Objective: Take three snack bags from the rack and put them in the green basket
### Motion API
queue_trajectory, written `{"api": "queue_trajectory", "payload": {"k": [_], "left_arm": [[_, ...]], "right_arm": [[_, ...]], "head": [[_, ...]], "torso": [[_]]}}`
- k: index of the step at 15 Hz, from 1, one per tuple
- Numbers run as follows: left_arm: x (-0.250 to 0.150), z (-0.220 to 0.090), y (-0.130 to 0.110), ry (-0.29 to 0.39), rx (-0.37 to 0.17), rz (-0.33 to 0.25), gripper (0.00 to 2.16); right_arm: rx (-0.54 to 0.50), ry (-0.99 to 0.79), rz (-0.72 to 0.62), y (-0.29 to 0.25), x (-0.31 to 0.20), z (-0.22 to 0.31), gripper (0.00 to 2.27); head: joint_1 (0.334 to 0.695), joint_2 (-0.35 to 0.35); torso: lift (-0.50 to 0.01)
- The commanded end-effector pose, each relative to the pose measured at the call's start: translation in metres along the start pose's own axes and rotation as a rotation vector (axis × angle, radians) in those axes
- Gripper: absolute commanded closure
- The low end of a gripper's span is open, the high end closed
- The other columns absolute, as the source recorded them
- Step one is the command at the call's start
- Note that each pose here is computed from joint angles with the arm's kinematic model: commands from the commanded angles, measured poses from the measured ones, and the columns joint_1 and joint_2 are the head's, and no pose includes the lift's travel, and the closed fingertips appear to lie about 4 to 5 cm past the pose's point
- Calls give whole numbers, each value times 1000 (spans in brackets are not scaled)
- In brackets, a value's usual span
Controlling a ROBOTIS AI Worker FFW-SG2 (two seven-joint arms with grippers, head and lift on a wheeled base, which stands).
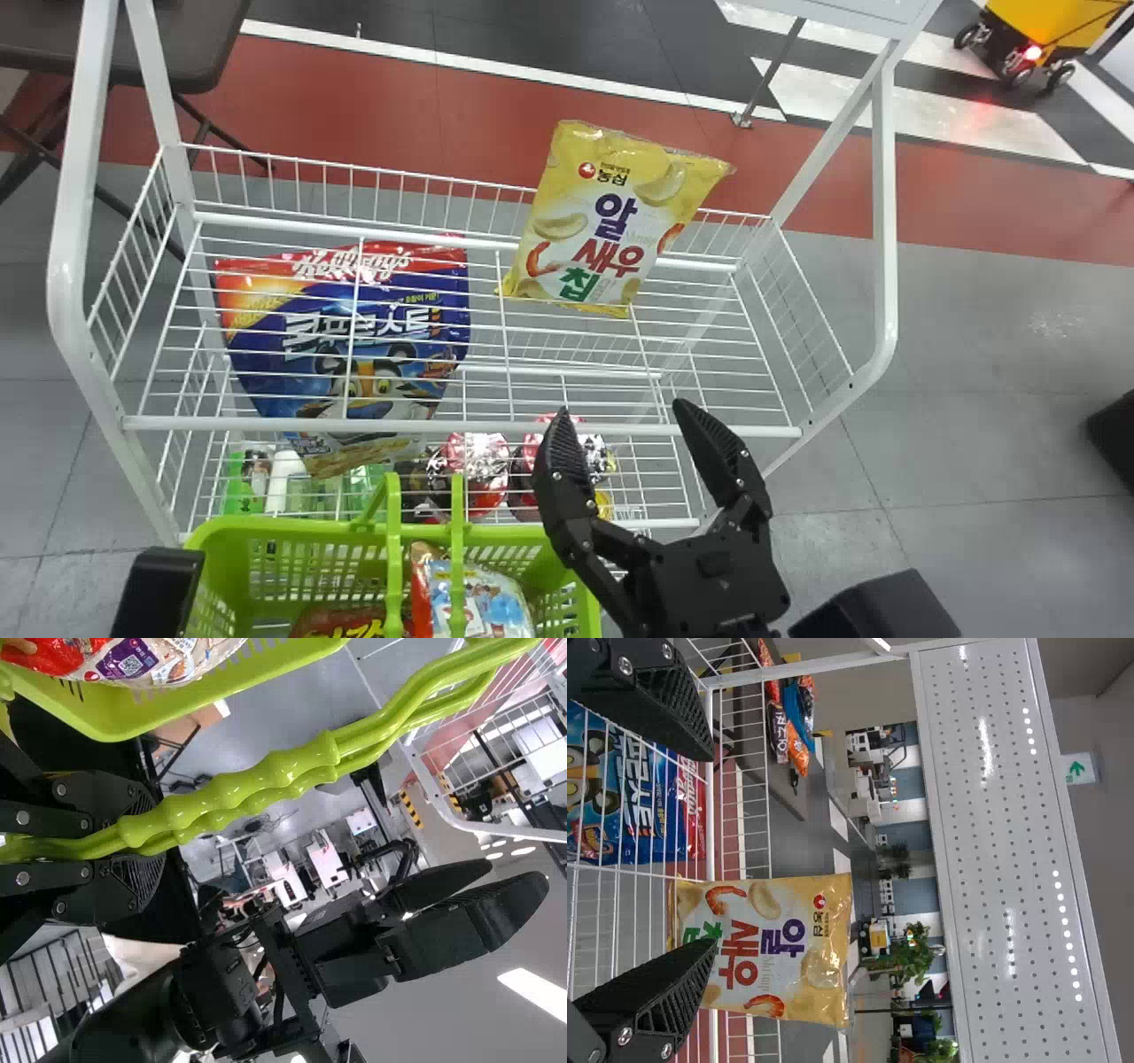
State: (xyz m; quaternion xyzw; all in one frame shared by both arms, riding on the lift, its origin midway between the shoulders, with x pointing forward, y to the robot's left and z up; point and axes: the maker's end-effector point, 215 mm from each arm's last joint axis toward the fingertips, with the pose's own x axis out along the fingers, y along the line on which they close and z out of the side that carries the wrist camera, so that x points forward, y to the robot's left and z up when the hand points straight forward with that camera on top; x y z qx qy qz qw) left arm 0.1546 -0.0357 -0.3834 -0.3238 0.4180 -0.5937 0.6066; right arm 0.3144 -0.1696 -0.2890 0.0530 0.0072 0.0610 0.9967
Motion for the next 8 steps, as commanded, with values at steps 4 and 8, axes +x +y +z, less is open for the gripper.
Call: {"api": "queue_trajectory", "payload": {"k": [4,8], "left_arm": [[0,2,-1,-6,5,2,1845],[0,2,-1,-4,6,5,1845]], "right_arm": [[-10,-14,-10,-7,0,4,66],[-14,-17,-10,-8,0,4,66]], "head": [[695,-350],[695,-350]], "torso": [[-13],[-13]]}}
